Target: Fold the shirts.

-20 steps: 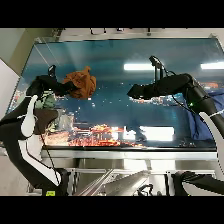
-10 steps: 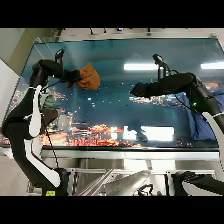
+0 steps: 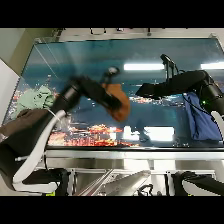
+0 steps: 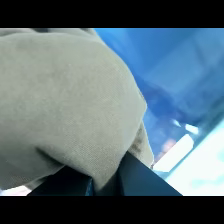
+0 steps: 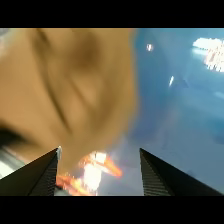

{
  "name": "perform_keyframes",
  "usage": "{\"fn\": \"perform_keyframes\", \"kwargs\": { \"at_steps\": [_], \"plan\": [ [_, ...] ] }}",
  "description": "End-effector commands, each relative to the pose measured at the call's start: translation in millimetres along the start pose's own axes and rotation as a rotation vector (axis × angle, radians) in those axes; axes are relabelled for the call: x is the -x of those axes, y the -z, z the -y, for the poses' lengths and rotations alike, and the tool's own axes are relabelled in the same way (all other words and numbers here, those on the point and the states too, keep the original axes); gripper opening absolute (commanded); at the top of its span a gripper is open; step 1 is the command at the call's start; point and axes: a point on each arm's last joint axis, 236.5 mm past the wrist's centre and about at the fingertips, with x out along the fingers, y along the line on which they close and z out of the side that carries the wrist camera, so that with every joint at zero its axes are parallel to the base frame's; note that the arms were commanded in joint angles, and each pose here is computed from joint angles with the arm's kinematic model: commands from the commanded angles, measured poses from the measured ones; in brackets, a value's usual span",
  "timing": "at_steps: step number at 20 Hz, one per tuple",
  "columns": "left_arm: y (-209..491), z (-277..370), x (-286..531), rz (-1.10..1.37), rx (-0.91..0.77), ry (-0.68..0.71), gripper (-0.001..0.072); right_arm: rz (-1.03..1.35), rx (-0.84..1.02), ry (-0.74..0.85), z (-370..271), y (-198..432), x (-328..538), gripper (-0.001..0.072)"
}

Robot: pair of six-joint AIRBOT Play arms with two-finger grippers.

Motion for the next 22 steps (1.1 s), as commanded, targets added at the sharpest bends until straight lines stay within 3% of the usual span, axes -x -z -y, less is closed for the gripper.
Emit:
{"fn": "perform_keyframes", "kwargs": {
  "at_steps": [1,3,4,5,6,10,13,15,17,19,22],
  "plan": [
    [47.0,58.9,-57.7,-0.03,-0.078,0.029,0.0014,-0.069,0.003,-0.01,-1.8,16.4,1.5,0.0561],
    [65.5,70.1,-81.4,-0.064,-0.095,0.035,0.0016,-0.078,0.001,-0.011,-2.0,18.3,1.7,0.0561],
    [70.6,71.5,-87.0,-0.083,-0.09,0.037,0.0189,-0.078,0.001,-0.011,-1.9,18.4,1.7,0.0561],
    [73.9,71.5,-88.0,-0.107,-0.069,0.038,0.0548,-0.081,0.0,-0.012,-1.8,19.1,1.5,0.0561],
    [75.7,70.3,-82.6,-0.137,-0.051,0.042,0.0607,-0.088,0.002,-0.009,-1.2,20.6,1.6,0.0561],
    [60.6,14.2,8.8,-0.172,0.021,-0.016,0.0607,-0.245,-0.02,0.076,19.4,60.0,7.0,0.06],
    [72.0,-76.0,64.1,-0.032,0.204,-0.15,0.0608,-0.318,-0.123,0.173,48.6,114.6,9.6,0.0599],
    [88.8,-130.8,66.8,0.07,0.351,-0.187,0.0608,-0.294,-0.199,0.143,44.7,146.9,4.8,0.0599],
    [81.1,-161.2,52.0,0.188,0.453,-0.11,0.0609,-0.26,-0.24,0.053,22.6,168.3,-14.5,0.0599],
    [59.7,-182.1,31.1,0.265,0.502,-0.029,0.0608,-0.263,-0.204,0.07,21.1,182.0,-41.9,0.0599],
    [37.4,-210.2,-1.4,0.23,0.509,-0.013,0.0609,-0.284,-0.234,0.098,27.2,185.6,-68.9,0.0599]
  ]
}}
